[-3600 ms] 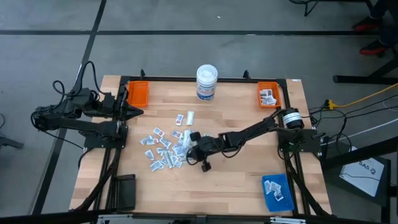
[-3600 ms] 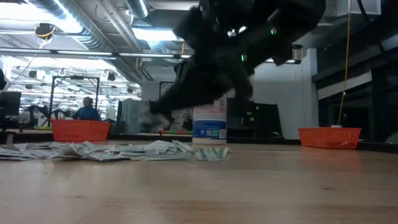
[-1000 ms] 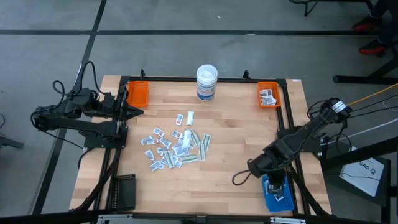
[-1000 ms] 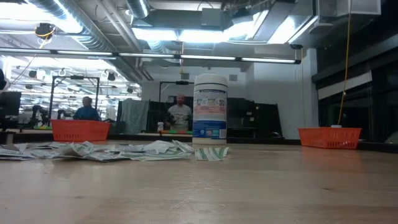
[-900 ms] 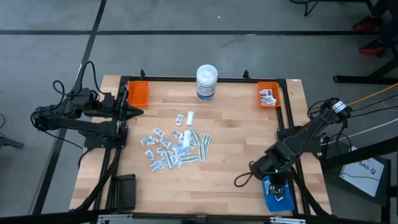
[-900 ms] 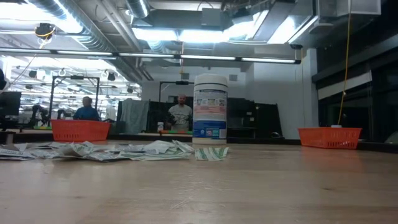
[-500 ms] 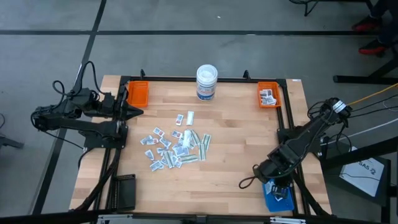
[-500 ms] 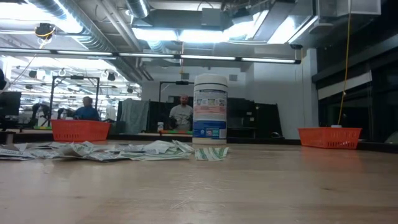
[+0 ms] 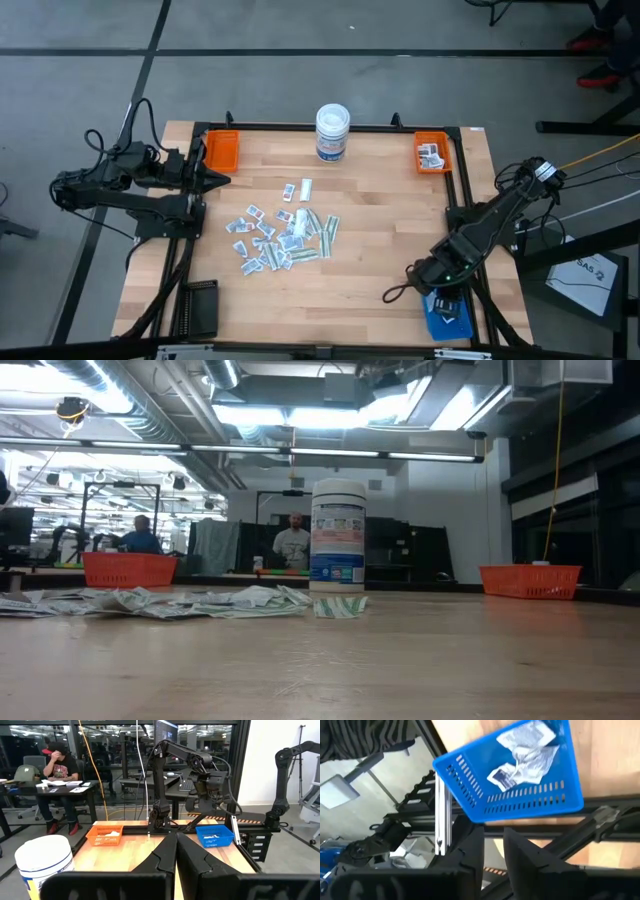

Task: Pick & Place First Aid Supplies
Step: Put the blue alcohol pad into the blue bin

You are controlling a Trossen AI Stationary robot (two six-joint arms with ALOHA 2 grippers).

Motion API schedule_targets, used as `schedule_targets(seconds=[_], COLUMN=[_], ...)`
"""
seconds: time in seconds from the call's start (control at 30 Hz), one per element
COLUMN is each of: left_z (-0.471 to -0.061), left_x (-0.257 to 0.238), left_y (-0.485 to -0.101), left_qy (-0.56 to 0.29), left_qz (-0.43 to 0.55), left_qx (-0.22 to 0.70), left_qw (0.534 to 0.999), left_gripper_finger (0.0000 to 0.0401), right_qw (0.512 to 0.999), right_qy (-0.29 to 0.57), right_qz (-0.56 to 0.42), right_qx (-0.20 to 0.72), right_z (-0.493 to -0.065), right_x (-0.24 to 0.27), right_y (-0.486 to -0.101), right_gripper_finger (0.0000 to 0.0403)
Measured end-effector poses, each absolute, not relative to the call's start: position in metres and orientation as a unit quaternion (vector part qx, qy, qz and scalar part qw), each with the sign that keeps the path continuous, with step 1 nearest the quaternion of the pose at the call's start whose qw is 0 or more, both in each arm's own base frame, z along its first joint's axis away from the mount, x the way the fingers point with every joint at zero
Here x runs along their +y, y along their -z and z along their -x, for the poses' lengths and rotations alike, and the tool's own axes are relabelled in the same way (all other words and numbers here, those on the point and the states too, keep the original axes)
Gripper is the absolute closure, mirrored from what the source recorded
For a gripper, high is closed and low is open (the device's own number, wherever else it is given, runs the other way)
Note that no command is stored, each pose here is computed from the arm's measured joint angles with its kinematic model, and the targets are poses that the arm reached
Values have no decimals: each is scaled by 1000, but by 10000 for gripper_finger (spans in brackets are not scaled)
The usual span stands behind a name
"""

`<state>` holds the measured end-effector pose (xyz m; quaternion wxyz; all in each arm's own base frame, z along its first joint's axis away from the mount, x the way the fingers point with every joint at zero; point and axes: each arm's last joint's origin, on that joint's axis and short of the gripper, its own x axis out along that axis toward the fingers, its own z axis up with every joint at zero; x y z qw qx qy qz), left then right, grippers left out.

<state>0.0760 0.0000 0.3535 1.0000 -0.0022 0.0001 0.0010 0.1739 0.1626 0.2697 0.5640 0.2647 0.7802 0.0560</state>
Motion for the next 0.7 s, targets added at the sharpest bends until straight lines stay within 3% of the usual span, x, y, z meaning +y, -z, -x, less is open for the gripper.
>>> schedule_targets(seconds=[0.17,0.37,0.7], left_z=[-76,-76,-76], left_x=[0,0,0], left_y=[-353,-353,-353], left_qy=[-1,-1,-1], left_qz=[2,2,2], left_qx=[0,0,0], left_qw=[1000,1000,1000], left_gripper_finger=[397,397,397], right_qw=[580,649,720], right_qy=[-62,-97,-180], right_qz=[-272,-257,-196], right_qx=[766,709,641], right_z=[-180,-199,-230], right_x=[163,165,157], right_y=[-269,-266,-260], right_gripper_finger=[320,311,283])
